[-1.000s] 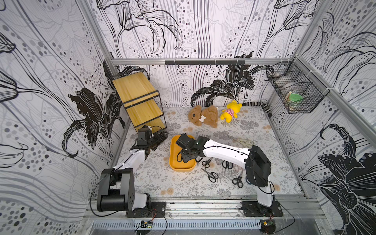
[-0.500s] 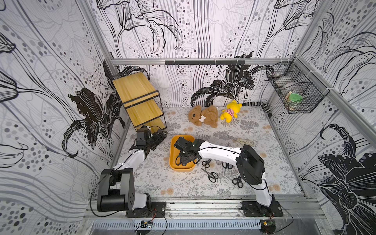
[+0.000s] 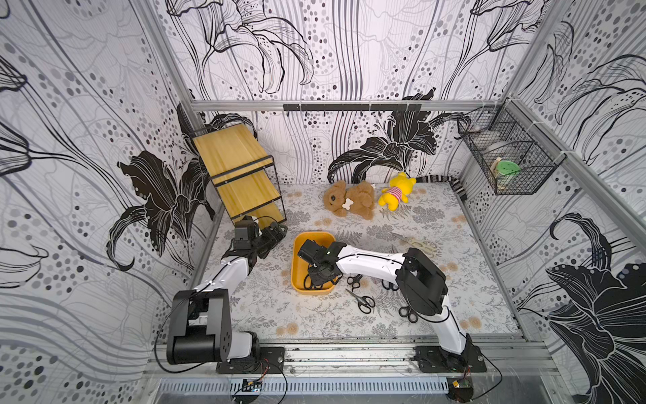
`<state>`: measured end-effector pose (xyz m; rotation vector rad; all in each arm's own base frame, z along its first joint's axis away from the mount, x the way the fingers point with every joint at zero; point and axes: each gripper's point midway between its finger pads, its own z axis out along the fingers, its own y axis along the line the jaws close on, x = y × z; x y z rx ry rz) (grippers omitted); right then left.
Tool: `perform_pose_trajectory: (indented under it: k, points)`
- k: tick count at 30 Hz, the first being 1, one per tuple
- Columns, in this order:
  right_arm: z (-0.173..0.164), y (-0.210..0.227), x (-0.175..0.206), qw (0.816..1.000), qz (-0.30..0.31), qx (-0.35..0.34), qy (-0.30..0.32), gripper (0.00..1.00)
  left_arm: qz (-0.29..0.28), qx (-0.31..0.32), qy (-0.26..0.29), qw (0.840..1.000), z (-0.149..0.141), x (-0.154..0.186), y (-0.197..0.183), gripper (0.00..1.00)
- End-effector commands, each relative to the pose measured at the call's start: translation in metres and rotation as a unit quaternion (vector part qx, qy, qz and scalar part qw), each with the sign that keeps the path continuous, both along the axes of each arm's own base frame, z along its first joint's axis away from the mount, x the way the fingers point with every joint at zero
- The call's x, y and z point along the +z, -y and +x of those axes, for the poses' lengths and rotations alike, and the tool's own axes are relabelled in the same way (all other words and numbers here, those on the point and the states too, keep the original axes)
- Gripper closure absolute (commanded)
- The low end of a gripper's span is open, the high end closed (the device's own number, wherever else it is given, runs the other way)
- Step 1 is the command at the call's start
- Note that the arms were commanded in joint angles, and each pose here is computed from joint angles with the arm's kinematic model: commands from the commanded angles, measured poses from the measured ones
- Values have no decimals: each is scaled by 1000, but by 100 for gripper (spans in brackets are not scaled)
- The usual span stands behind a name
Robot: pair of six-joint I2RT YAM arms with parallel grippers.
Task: Put the scissors into the storage box
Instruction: Place the scissors in the storage box.
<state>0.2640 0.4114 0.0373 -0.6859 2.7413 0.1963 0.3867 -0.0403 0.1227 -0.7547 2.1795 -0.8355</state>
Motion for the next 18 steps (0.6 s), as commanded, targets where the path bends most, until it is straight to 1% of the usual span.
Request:
perform_pose_trajectory:
  k: [1,4,9,14,15,18]
  points:
    - [2,-3,12,1000,2,-4,8,73,-2,1,21,1000,3,8,-2,3]
    - [6,-2,23,1000,6,-10,17,69,-4,1,21,1000,3,8,-2,3]
    - [16,9,50,998,23,-42,27,69,-6,-2,24,1000,3,9,-1,4]
    - [20,34,77,994,56,-93,15,70,-35,-19,23,999,4,10,8,4]
    - [16,44,75,993,50,-102,8,70,-39,-21,23,999,4,11,10,4]
    - [10,67,82,990,47,-130,0,71,-43,-22,27,998,2,13,11,4]
